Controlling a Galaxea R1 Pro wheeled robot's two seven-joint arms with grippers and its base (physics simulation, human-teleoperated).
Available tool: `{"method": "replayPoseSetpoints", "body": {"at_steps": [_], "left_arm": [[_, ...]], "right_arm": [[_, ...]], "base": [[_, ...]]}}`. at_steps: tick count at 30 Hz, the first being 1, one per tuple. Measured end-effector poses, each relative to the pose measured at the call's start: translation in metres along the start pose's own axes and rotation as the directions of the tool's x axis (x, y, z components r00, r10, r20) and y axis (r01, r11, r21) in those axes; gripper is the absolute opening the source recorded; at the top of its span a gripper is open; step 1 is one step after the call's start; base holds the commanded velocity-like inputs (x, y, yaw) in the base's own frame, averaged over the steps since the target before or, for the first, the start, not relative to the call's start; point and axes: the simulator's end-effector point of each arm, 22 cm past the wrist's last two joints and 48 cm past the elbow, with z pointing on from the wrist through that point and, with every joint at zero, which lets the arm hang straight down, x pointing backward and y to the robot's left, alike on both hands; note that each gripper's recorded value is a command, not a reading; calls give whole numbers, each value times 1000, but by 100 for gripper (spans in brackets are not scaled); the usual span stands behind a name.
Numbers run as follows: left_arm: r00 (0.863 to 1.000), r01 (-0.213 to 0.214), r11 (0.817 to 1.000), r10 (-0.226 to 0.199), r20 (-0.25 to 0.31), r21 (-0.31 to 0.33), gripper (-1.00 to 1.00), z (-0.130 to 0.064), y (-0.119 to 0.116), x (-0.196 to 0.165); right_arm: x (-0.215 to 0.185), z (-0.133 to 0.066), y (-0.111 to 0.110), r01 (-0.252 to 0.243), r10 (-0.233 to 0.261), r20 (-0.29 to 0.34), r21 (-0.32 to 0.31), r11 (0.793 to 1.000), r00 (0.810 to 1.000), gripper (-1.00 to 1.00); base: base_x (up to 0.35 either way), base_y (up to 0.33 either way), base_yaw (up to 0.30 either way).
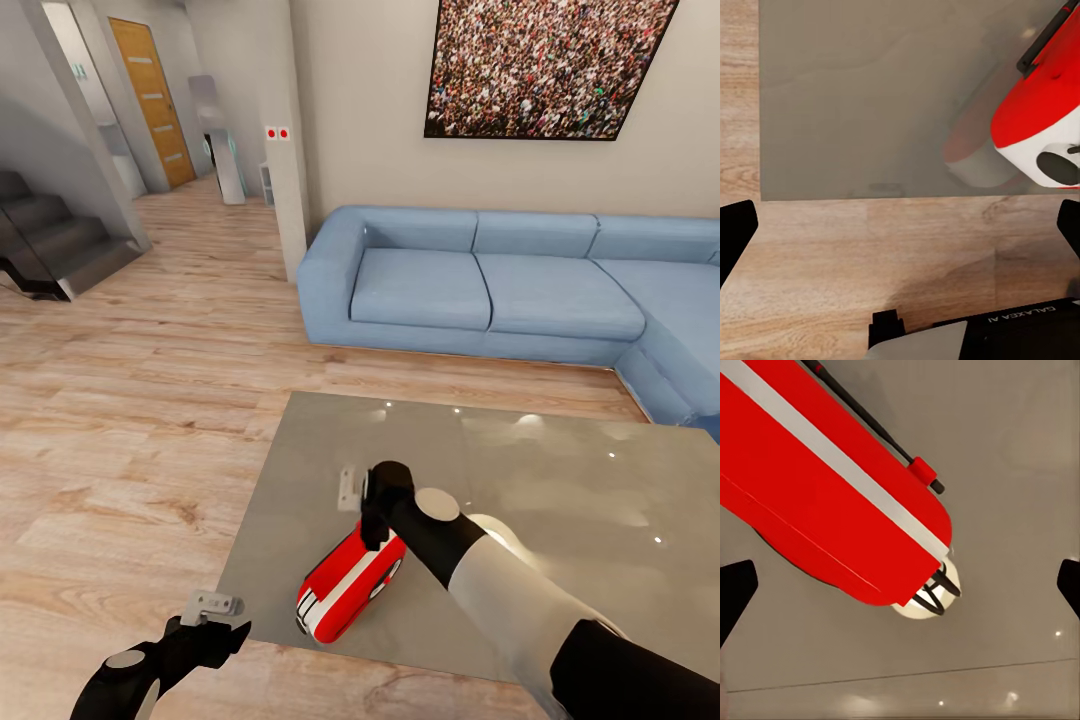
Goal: Turn on the radio receiver that's on the table in the living room.
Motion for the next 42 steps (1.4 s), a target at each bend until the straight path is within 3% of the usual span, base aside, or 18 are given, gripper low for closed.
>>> {"method": "replayPoseSetpoints", "body": {"at_steps": [17, 28, 42], "left_arm": [[1000, -1, 1000, 1, 0, 0, 100, 0, 0, 0], [1000, -2, 1000, 2, -1, 0, 100, 0, 0, 0], [1000, -2, 1000, 2, -1, 0, 100, 0, 0, 0]], "right_arm": [[4, 3, -3, -4, 4, -7, 17, 1000, 1000, 100], [-12, -1, 2, -26, 26, 52, -9, 1000, 998, 100], [-16, -1, 3, -8, 9, 71, -13, 1000, 997, 100]], "base": [[0, 0, 0], [0, 0, 0], [0, 0, 0]]}}
